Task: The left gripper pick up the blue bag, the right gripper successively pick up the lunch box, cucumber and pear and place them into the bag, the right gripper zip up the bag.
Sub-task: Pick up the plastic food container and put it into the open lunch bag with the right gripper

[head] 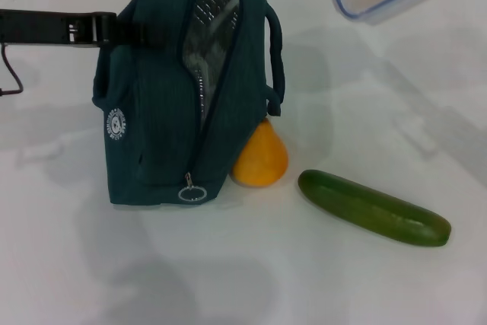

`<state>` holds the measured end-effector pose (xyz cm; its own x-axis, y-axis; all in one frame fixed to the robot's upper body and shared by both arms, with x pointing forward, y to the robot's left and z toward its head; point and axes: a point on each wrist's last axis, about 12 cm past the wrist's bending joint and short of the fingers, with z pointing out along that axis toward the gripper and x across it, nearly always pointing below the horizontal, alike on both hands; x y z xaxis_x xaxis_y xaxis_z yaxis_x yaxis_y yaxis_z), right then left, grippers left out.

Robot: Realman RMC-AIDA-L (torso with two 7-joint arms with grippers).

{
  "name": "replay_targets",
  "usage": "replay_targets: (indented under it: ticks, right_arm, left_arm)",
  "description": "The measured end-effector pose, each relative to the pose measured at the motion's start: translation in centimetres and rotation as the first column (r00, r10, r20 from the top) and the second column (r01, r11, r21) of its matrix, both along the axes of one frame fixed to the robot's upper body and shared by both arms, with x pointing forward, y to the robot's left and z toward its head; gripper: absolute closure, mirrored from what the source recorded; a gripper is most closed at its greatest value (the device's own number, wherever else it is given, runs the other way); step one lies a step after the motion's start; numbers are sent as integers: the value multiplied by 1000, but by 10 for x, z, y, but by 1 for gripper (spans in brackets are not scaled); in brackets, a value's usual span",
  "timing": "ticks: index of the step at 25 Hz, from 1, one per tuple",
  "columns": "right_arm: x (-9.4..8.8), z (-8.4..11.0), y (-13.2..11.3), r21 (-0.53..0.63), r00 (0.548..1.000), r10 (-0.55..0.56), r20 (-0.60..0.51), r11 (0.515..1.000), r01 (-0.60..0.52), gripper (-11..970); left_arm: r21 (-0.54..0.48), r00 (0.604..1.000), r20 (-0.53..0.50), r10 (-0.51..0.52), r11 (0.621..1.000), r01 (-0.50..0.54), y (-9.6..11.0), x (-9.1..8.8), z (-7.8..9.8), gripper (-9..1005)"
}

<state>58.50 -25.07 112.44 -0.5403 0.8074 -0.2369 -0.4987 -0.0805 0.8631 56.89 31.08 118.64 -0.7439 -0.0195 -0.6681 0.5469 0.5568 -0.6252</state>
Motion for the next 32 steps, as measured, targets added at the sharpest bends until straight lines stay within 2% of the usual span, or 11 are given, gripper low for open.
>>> replay_targets:
  ticks: [8,20,25,32]
  right_arm:
    - [22,24,28,10,996,68,54,998,-69,788]
    - [47,51,72,-2,986,156,65,988,-157,777]
    - [53,57,95,-43,977,207,48,978,-205,773]
    - [59,58,113,-122,969,247,13,962,-244,766]
  left_arm:
    - [2,1000,5,-3,1000,3,-1,0,-1,934]
    - [0,1000,13,-19,1000,19,-4,0,-4,933]
    - [-1,1000,14,-20,1000,20,-4,-1,-5,933]
    - [0,999,23,-25,1000,25,-4,-2,-6,932]
